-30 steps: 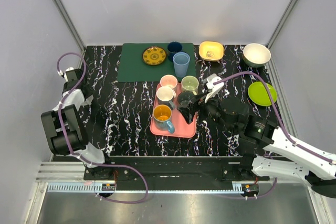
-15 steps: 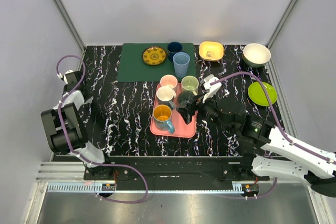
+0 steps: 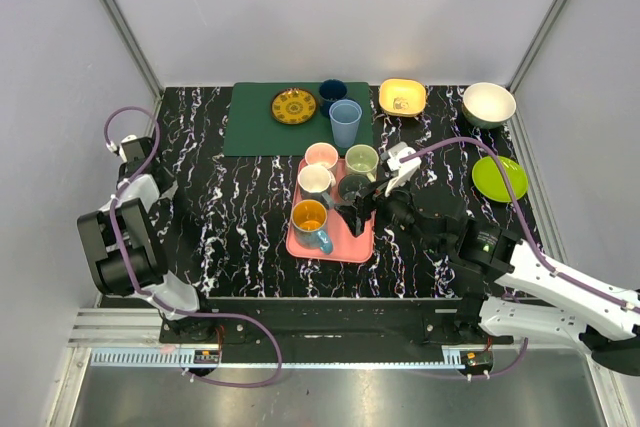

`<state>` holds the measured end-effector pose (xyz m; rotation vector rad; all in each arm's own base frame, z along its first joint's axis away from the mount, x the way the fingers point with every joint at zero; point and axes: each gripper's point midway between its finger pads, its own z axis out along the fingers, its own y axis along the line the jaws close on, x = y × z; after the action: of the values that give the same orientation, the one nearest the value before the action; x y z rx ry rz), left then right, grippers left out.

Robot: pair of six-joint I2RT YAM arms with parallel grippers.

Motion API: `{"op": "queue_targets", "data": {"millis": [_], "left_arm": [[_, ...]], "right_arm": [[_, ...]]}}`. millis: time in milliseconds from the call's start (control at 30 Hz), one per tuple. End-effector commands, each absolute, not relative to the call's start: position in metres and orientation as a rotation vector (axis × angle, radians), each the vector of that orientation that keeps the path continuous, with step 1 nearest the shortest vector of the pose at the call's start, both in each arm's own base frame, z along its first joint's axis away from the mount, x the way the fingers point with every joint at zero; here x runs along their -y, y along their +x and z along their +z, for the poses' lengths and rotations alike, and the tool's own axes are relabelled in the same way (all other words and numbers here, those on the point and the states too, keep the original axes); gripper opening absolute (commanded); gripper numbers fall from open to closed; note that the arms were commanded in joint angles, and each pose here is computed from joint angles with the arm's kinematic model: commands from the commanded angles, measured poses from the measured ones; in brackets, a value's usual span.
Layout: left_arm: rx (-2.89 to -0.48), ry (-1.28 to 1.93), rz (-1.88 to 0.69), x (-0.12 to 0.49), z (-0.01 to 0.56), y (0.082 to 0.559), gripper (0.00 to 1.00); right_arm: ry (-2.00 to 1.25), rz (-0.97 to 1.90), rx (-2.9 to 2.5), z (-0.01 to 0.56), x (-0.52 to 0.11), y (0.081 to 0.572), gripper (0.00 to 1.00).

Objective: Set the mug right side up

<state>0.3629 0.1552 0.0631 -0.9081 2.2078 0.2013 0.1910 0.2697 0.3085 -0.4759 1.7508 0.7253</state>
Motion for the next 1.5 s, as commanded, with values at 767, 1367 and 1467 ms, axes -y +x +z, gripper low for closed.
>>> {"op": "queue_targets", "data": {"millis": [767,1367,1467], "left_arm": [[-1.543,-0.517,-1.048,0.105,0.33,0.286,0.0],[-1.325,-0.298,-1.471,0.155,0.412,0.202,0.0],[-1.336,-0.281,-1.495,0.161,0.409,0.199,0.0]], "right_arm": [[-0.443,1.483,-1.736,0.339,-0.336,0.162,0.89],[-0.507,1.992,-1.529,0.402,-0.388,0.161,0.88],[-0.478,2.003,-1.522,0.404,-0.398,0.173,0.86]]}}
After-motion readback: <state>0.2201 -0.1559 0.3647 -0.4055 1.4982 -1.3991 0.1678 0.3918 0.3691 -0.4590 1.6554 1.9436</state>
